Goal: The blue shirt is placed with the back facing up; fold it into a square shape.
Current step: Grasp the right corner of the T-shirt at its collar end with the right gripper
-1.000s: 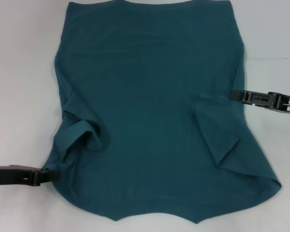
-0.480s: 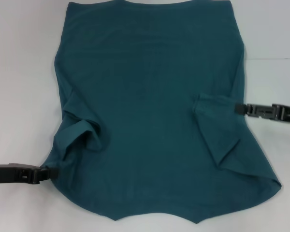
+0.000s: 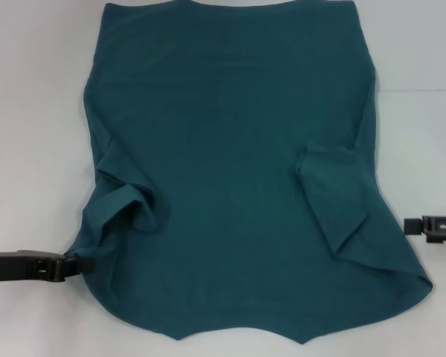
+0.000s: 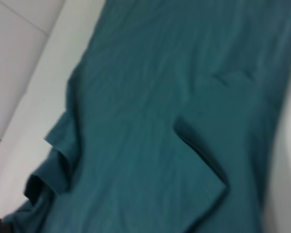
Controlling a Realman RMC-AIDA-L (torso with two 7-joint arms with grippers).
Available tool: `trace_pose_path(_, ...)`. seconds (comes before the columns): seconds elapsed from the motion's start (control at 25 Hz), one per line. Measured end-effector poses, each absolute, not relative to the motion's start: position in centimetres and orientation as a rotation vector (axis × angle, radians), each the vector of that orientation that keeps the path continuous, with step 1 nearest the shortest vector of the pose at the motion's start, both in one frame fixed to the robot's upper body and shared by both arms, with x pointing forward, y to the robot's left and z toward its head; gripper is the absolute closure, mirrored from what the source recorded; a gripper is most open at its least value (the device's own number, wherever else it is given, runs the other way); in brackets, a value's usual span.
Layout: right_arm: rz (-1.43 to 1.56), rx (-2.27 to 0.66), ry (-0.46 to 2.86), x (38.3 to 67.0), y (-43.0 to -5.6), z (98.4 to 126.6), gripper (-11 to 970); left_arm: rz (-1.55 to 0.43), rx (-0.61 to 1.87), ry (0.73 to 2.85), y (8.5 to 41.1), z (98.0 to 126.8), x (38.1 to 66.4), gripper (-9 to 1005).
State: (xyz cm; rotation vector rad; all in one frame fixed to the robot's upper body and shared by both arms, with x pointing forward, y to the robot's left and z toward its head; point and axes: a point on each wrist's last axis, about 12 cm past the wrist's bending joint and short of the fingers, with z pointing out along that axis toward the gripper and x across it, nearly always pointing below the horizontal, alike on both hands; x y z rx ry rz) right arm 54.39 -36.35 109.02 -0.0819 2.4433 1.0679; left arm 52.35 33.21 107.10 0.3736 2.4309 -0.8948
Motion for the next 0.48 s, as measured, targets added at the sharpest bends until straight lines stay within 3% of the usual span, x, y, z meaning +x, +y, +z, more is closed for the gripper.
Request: trace_pose_path(0.48,1.052,-0.067,2.533,53.0,-36.4,107.3,64,-0.9,0.367,2.411,33.1,107.3,52.6,992)
